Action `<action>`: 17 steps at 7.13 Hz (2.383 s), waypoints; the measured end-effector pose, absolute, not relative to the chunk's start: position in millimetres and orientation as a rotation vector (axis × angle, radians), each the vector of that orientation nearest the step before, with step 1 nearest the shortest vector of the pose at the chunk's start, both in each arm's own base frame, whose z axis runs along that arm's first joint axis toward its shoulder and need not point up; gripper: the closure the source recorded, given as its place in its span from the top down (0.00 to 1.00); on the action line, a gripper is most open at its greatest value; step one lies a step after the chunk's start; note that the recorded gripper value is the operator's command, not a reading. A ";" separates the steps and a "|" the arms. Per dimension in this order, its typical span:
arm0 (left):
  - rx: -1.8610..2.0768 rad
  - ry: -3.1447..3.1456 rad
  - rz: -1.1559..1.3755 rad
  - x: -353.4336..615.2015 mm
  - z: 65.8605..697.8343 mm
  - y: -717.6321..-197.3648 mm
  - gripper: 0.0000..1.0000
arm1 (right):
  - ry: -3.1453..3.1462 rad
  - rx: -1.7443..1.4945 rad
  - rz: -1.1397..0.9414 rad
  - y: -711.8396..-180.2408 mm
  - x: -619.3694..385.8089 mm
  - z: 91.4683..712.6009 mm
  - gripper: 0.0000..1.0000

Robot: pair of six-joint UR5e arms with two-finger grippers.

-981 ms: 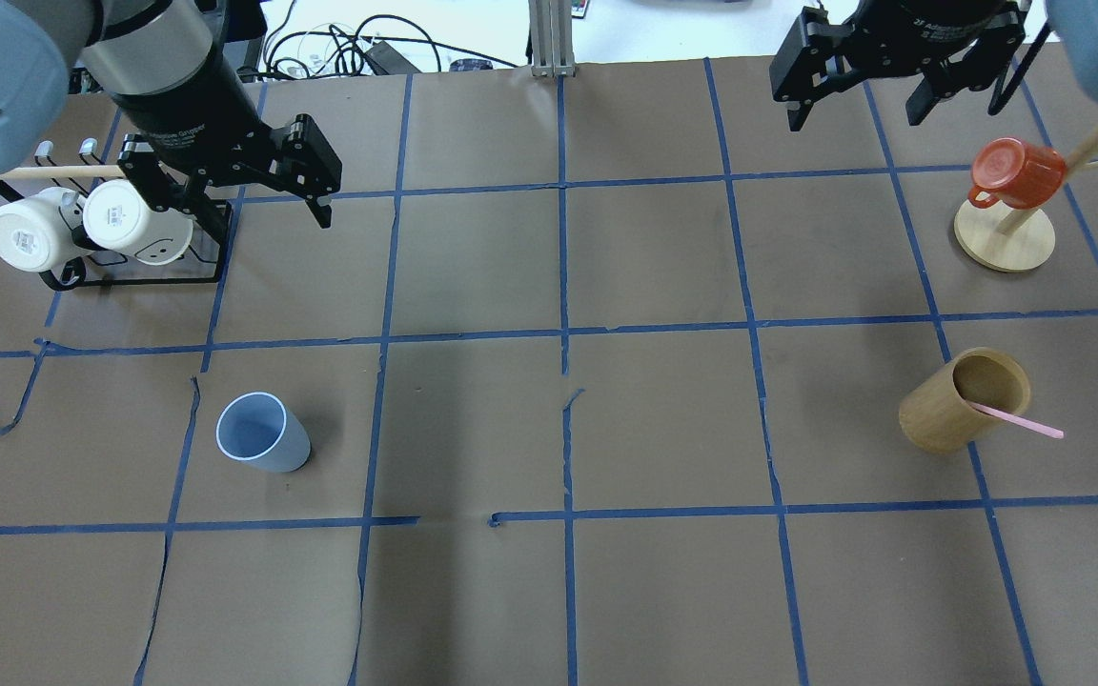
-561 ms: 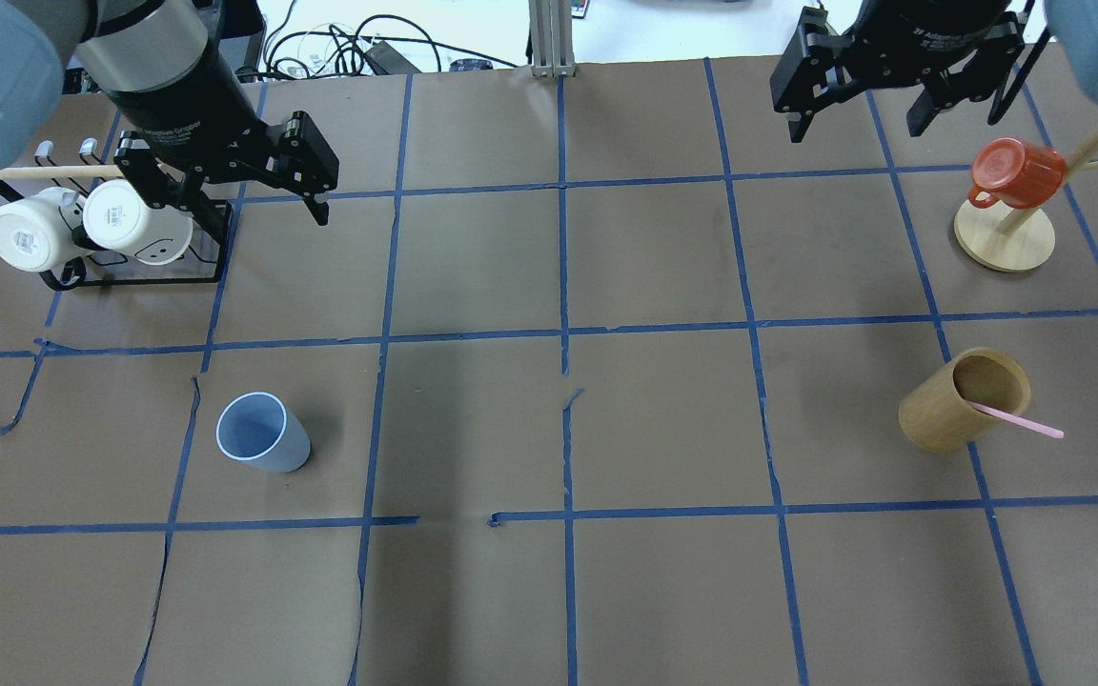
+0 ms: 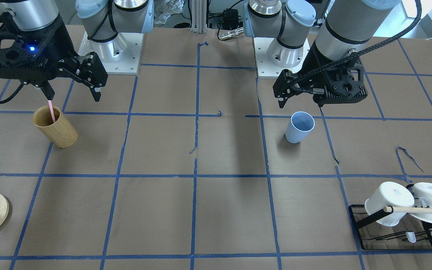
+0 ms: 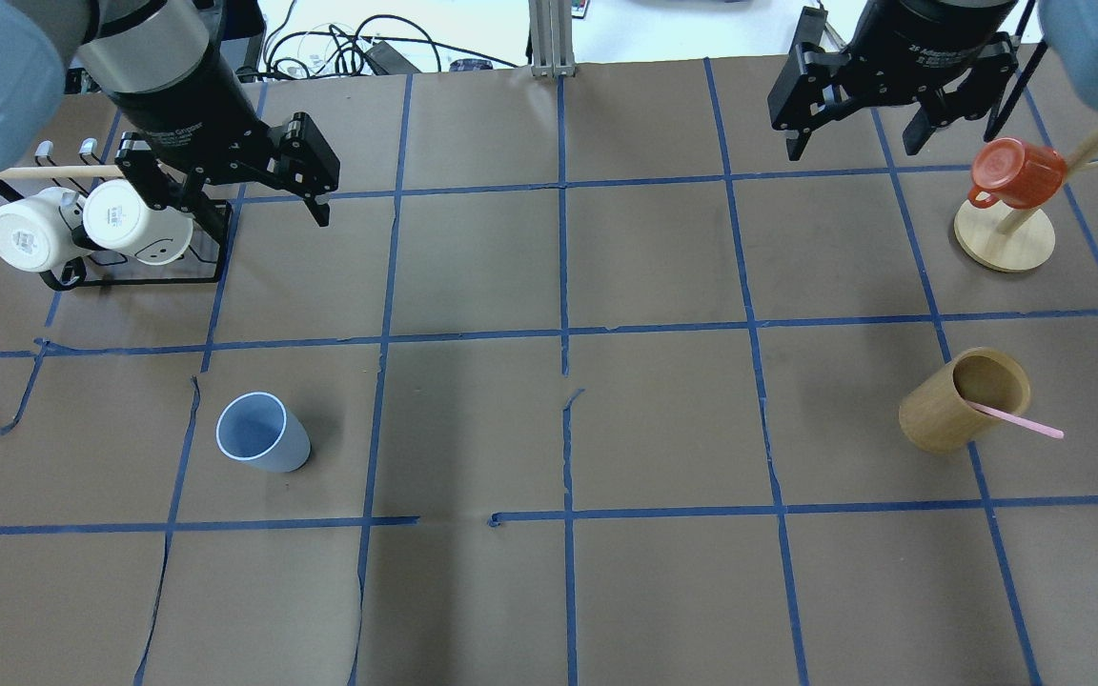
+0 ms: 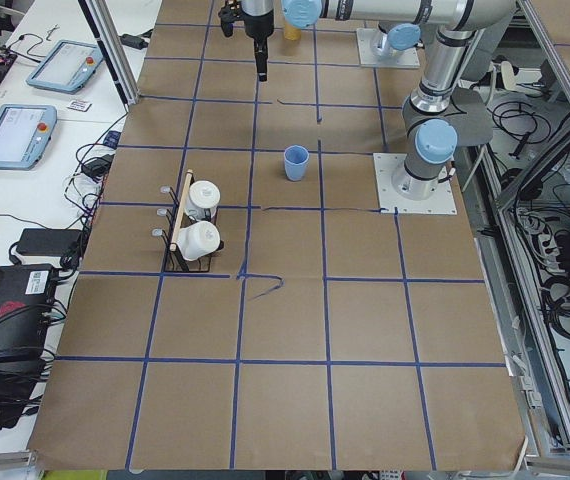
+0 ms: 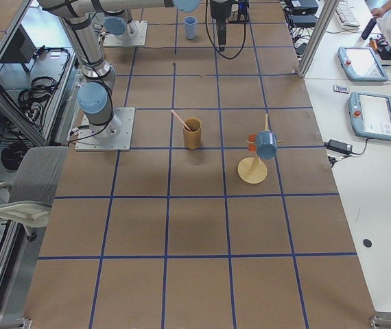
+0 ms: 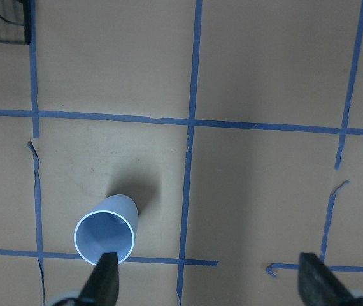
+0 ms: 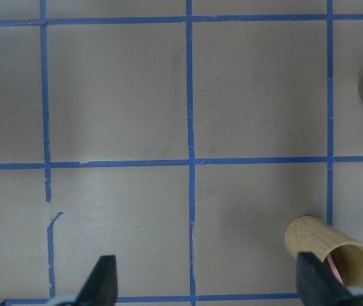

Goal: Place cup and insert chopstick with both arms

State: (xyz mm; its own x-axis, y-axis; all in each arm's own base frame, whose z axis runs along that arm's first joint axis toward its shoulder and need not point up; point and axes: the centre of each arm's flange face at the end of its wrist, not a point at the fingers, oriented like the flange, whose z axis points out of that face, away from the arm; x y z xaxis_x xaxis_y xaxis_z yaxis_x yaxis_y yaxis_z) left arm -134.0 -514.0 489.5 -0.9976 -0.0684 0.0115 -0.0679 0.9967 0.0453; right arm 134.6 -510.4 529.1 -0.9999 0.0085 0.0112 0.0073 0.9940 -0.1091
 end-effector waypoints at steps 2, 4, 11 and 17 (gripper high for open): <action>0.107 -3.127 -0.075 -134.0 488.1 -512.2 1.00 | -3.127 -0.017 0.170 -510.6 134.3 527.1 1.00; 0.107 -3.127 -0.078 -134.0 487.1 -511.9 1.00 | -3.126 -0.019 0.162 -510.4 134.0 523.9 1.00; 0.105 -3.128 -0.079 -133.9 486.8 -511.9 1.00 | -3.117 -0.023 0.136 -508.8 132.1 516.1 1.00; 0.104 -3.130 -0.079 -133.7 486.9 -511.9 1.00 | -3.115 -0.022 0.137 -508.5 132.1 515.9 1.00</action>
State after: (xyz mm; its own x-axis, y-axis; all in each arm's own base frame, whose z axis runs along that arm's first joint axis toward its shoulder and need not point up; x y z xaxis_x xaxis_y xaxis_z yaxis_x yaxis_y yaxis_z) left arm -133.7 -511.9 486.9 -0.9977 -0.0669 0.0070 -0.0664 0.9965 0.0506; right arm 132.1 -508.5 515.9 -0.9996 0.0154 0.0231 0.0133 0.9961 -0.0877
